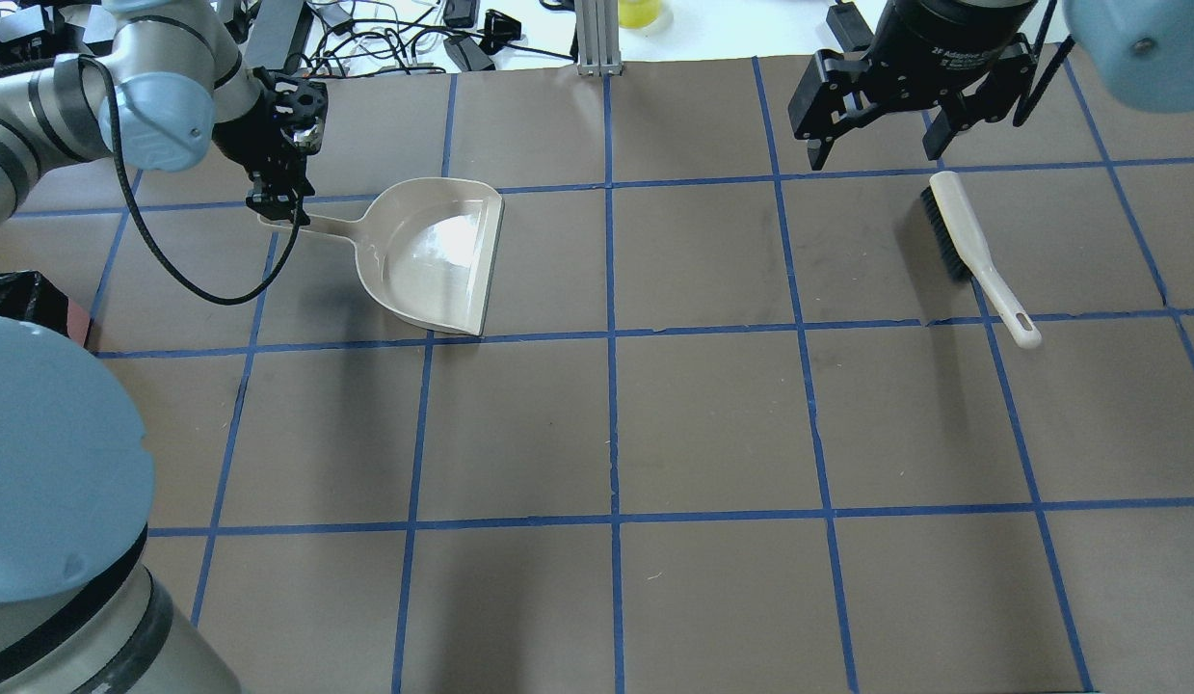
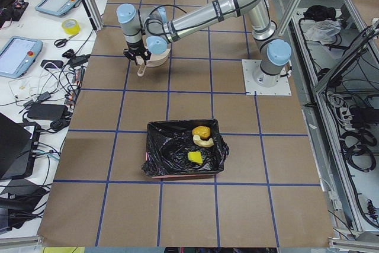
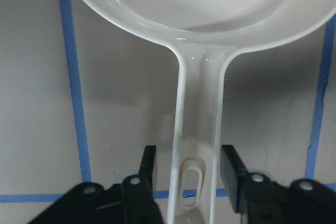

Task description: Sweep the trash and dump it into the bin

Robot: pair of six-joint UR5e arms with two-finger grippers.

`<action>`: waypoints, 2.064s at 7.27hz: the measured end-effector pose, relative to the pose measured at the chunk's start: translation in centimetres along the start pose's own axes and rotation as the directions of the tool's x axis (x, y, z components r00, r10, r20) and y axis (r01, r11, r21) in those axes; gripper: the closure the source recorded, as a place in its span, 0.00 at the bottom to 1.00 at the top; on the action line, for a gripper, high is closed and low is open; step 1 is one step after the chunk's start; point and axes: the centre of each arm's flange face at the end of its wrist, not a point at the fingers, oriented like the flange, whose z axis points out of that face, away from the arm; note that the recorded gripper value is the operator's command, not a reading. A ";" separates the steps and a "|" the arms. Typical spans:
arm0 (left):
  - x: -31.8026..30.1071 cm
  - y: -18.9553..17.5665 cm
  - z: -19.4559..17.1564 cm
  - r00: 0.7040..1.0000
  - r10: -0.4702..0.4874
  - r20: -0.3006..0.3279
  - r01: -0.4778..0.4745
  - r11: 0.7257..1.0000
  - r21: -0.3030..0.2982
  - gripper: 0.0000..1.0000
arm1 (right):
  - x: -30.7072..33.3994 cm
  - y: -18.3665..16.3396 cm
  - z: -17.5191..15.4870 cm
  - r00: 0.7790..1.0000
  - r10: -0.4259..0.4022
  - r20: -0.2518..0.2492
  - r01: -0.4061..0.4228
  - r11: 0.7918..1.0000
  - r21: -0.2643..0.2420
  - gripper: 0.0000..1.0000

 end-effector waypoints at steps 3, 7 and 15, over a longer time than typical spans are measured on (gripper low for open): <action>4.1 -7.1 -8.2 0.985 -0.171 0.006 0.171 0.985 0.016 0.41 | 0.0 0.0 0.0 1.000 0.000 -0.001 0.000 1.000 -0.001 0.00; 12.6 -11.2 -17.6 0.865 -0.501 -0.011 0.501 0.865 0.019 0.13 | 0.0 0.0 0.0 1.000 0.000 0.000 0.000 1.000 -0.001 0.00; 22.1 -10.1 -25.1 0.329 -0.944 -0.007 0.943 0.328 0.060 0.00 | 0.0 0.1 -0.1 1.000 0.000 0.000 0.000 1.000 -0.001 0.00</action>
